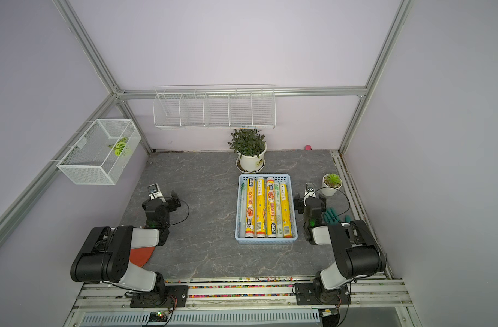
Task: Put the plastic wrap into the basket
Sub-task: Reset both arms
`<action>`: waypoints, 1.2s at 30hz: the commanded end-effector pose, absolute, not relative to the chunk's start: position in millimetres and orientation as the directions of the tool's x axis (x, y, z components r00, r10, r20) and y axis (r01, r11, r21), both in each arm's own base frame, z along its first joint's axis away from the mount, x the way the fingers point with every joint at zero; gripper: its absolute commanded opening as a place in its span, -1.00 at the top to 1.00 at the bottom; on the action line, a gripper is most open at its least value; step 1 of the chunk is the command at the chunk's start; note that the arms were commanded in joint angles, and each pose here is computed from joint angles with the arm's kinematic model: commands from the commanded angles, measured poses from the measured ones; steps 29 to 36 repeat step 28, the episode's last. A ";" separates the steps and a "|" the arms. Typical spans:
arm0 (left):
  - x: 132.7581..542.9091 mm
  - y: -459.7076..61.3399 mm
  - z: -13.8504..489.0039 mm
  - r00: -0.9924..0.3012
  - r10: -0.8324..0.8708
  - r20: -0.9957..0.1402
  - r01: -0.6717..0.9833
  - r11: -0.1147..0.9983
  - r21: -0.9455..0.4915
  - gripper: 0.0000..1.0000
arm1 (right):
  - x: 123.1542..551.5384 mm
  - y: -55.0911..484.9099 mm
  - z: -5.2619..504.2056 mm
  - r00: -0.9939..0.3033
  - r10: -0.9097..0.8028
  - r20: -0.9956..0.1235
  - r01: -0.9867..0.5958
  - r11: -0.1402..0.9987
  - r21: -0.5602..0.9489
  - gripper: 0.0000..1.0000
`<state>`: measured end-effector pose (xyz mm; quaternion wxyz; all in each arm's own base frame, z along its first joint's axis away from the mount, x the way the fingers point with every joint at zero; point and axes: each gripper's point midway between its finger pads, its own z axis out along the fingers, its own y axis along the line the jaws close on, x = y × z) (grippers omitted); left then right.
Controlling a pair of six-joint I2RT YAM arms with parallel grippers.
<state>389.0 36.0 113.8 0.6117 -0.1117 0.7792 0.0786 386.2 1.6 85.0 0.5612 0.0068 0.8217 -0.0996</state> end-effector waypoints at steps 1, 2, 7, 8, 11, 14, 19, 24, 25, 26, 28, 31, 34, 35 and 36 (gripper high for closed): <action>392.2 33.1 122.6 -0.189 -0.103 -0.977 -0.249 0.967 -0.054 -1.00 | 390.9 -10.1 93.9 -0.342 -0.069 -0.937 0.188 0.972 -0.140 -0.97; 392.8 33.3 121.4 -0.205 -0.113 -0.972 -0.253 0.966 -0.059 -1.00 | 390.8 -13.4 93.6 -0.347 -0.055 -0.936 0.202 0.971 -0.132 -0.97; 392.3 33.5 121.0 -0.203 -0.109 -0.973 -0.252 0.966 -0.056 -1.00 | 391.1 -15.2 93.8 -0.347 -0.047 -0.937 0.210 0.969 -0.126 -0.97; 392.6 33.2 121.7 -0.204 -0.112 -0.973 -0.251 0.966 -0.058 -1.00 | 391.1 -16.2 93.9 -0.347 -0.046 -0.937 0.213 0.969 -0.127 -0.97; 392.4 33.1 121.1 -0.207 -0.110 -0.972 -0.250 0.967 -0.056 -1.00 | 390.8 -16.8 93.6 -0.348 -0.046 -0.937 0.215 0.968 -0.127 -0.97; 392.4 32.6 120.7 -0.208 -0.110 -0.972 -0.249 0.967 -0.056 -1.00 | 391.1 -16.3 94.0 -0.346 -0.046 -0.937 0.214 0.969 -0.127 -0.97; 392.7 32.4 121.2 -0.206 -0.110 -0.972 -0.249 0.967 -0.056 -1.00 | 390.7 -16.2 93.0 -0.349 -0.047 -0.936 0.213 0.969 -0.128 -0.97; 393.3 32.4 120.7 -0.210 -0.109 -0.972 -0.249 0.967 -0.055 -1.00 | 391.1 -16.2 94.0 -0.346 -0.046 -0.937 0.214 0.969 -0.127 -0.97; 393.3 33.0 120.9 -0.209 -0.110 -0.972 -0.250 0.967 -0.056 -1.00 | 390.8 -16.4 93.7 -0.347 -0.046 -0.937 0.214 0.969 -0.127 -0.97; 393.1 33.0 120.7 -0.210 -0.110 -0.972 -0.251 0.967 -0.055 -1.00 | 390.4 -16.5 93.1 -0.348 -0.046 -0.936 0.214 0.969 -0.127 -0.97; 393.2 32.5 120.8 -0.209 -0.110 -0.972 -0.249 0.967 -0.056 -1.00 | 390.8 -16.2 93.7 -0.346 -0.045 -0.937 0.213 0.969 -0.126 -0.97; 393.2 32.5 120.8 -0.209 -0.110 -0.972 -0.249 0.967 -0.056 -1.00 | 390.8 -16.2 93.7 -0.346 -0.045 -0.937 0.213 0.969 -0.126 -0.97; 393.2 32.5 120.8 -0.209 -0.110 -0.972 -0.249 0.967 -0.056 -1.00 | 390.8 -16.2 93.7 -0.346 -0.045 -0.937 0.213 0.969 -0.126 -0.97; 393.2 32.5 120.8 -0.209 -0.110 -0.972 -0.249 0.967 -0.056 -1.00 | 390.8 -16.2 93.7 -0.346 -0.045 -0.937 0.213 0.969 -0.126 -0.97; 393.2 32.5 120.8 -0.209 -0.110 -0.972 -0.249 0.967 -0.056 -1.00 | 390.8 -16.2 93.7 -0.346 -0.045 -0.937 0.213 0.969 -0.126 -0.97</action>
